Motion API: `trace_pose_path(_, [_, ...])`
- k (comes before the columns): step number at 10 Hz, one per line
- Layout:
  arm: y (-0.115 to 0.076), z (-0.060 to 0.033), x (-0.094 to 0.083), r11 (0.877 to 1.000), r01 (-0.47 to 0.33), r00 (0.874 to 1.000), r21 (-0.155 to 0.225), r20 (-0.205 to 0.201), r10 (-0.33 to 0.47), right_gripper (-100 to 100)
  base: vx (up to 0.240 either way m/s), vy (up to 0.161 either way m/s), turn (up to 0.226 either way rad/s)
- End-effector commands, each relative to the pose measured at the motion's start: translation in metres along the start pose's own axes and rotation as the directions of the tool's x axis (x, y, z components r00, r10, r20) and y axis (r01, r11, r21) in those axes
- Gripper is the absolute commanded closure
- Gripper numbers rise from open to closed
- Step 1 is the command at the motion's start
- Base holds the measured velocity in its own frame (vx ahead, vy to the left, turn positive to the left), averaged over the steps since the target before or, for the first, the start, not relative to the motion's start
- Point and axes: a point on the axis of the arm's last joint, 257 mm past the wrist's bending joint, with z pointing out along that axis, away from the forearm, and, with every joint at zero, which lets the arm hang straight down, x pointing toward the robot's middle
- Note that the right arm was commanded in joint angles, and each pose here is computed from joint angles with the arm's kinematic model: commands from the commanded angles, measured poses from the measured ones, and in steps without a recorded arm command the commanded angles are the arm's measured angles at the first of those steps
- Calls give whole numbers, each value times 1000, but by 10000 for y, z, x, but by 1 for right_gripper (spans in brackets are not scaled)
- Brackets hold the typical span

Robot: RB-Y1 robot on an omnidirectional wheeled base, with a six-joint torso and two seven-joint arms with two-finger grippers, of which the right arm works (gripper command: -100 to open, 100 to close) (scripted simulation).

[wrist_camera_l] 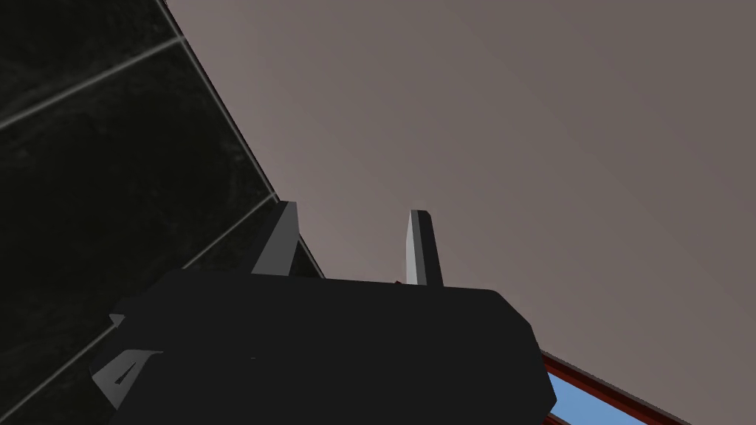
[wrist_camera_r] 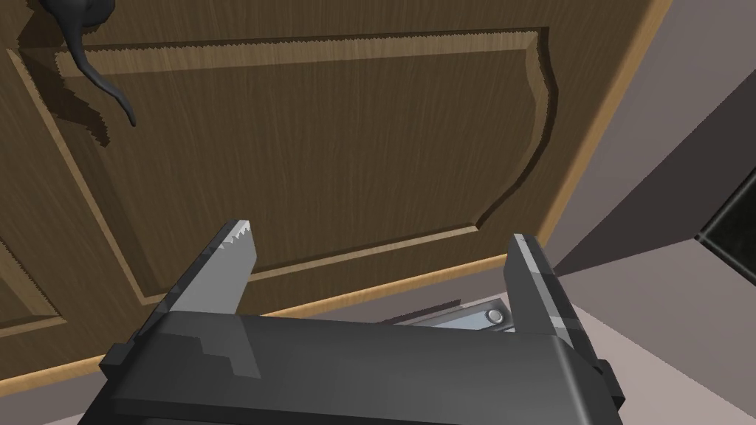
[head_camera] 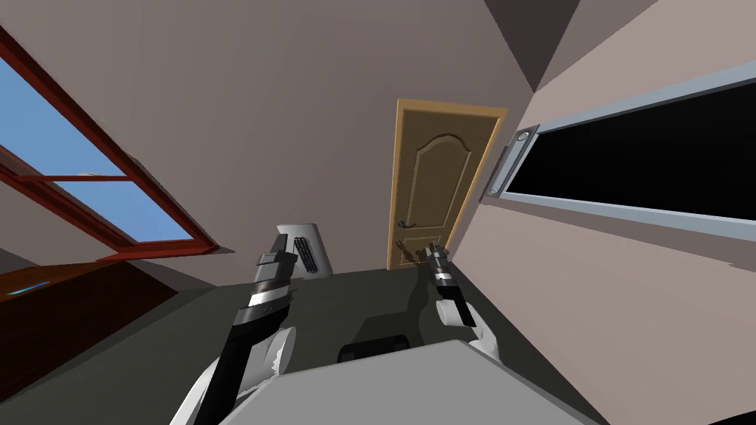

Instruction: Pull the door open

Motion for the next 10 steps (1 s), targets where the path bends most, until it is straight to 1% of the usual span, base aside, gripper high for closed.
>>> trace_pose_path(1, [-129,4,-65,1000,3,1000,22,4,-3,-100,45,-31,182])
trace_pose_path(2, [-161,-11,-72,1000,4,1000,29,6,-4,-100,34,-28,-8])
trace_pose_path(3, [-290,-16,-123,999,7,1000,52,10,-8,-100,48,-37,117])
trace_pose_path(4, [-336,17,-158,998,10,1000,56,12,-11,-100,88,-57,195])
trace_pose_path(5, [-415,-23,-177,997,11,1000,75,16,-12,-100,56,-44,66])
trace_pose_path(6, [-506,-15,-226,996,15,1000,90,20,-16,-100,44,-33,99])
trace_pose_path(7, [-537,-32,-234,995,15,1000,97,21,-17,-100,32,-27,59])
trace_pose_path(8, [-619,-22,-285,994,19,999,111,26,-22,-100,31,-31,112])
trace_pose_path(9, [-654,-42,-294,993,19,999,120,28,-23,-100,32,-27,73])
trace_pose_path(10, [-717,-23,-342,991,23,999,129,32,-27,-100,44,-28,122])
